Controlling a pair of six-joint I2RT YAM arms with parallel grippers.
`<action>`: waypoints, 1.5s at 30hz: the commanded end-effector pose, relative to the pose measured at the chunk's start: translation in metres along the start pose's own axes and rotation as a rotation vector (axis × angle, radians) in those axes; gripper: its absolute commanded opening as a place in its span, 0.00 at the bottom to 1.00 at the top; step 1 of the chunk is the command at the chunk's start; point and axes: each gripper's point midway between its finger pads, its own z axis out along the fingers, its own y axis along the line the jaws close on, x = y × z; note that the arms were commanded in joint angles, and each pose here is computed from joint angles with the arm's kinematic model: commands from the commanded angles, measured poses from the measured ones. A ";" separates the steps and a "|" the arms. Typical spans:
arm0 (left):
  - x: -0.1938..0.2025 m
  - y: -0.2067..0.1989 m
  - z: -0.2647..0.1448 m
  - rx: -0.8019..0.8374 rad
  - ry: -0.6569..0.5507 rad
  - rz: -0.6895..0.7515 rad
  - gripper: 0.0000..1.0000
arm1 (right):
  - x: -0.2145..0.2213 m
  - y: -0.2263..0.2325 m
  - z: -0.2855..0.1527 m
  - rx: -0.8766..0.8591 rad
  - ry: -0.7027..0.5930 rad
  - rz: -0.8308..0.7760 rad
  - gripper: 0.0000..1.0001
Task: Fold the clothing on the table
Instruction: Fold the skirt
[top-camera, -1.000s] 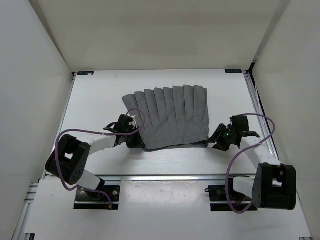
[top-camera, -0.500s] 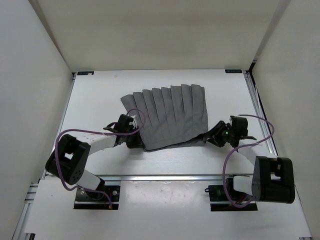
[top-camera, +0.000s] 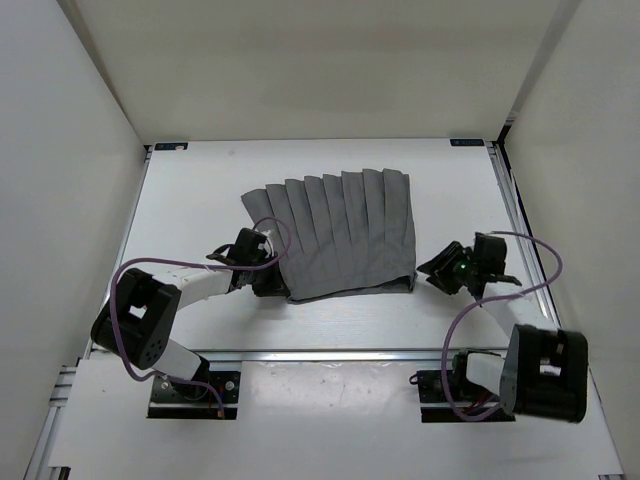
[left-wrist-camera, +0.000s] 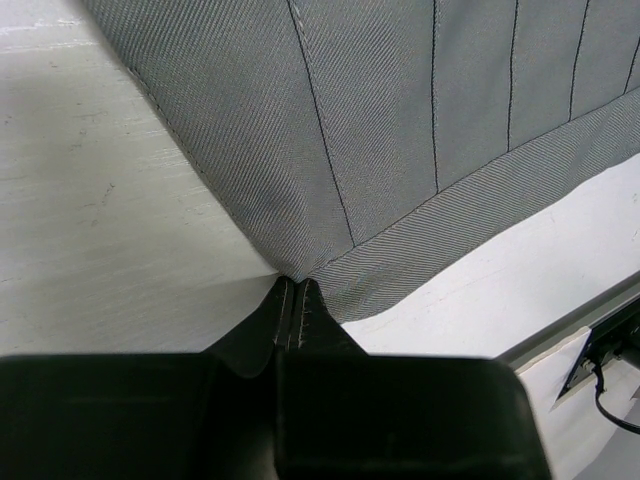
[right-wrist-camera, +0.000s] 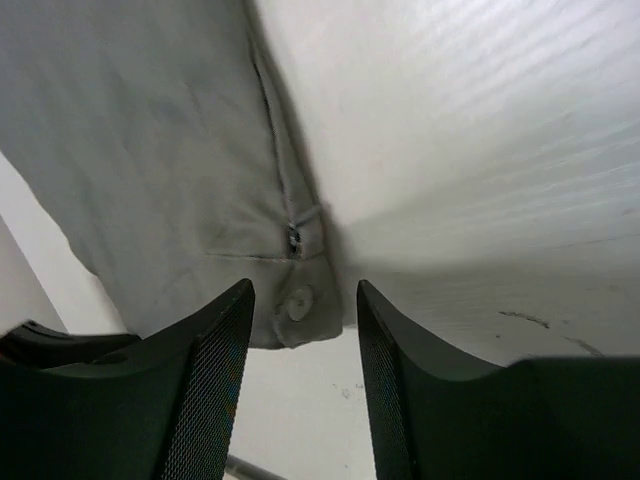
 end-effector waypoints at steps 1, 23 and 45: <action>-0.004 0.005 -0.001 -0.019 -0.003 0.005 0.00 | 0.013 0.005 0.014 -0.005 0.071 -0.029 0.51; -0.010 0.023 -0.012 -0.021 -0.056 -0.040 0.00 | 0.042 -0.037 -0.001 0.191 0.218 -0.002 0.00; -0.040 -0.042 -0.072 0.257 -0.107 -0.010 0.00 | 0.027 0.025 -0.037 -0.031 0.154 -0.140 0.00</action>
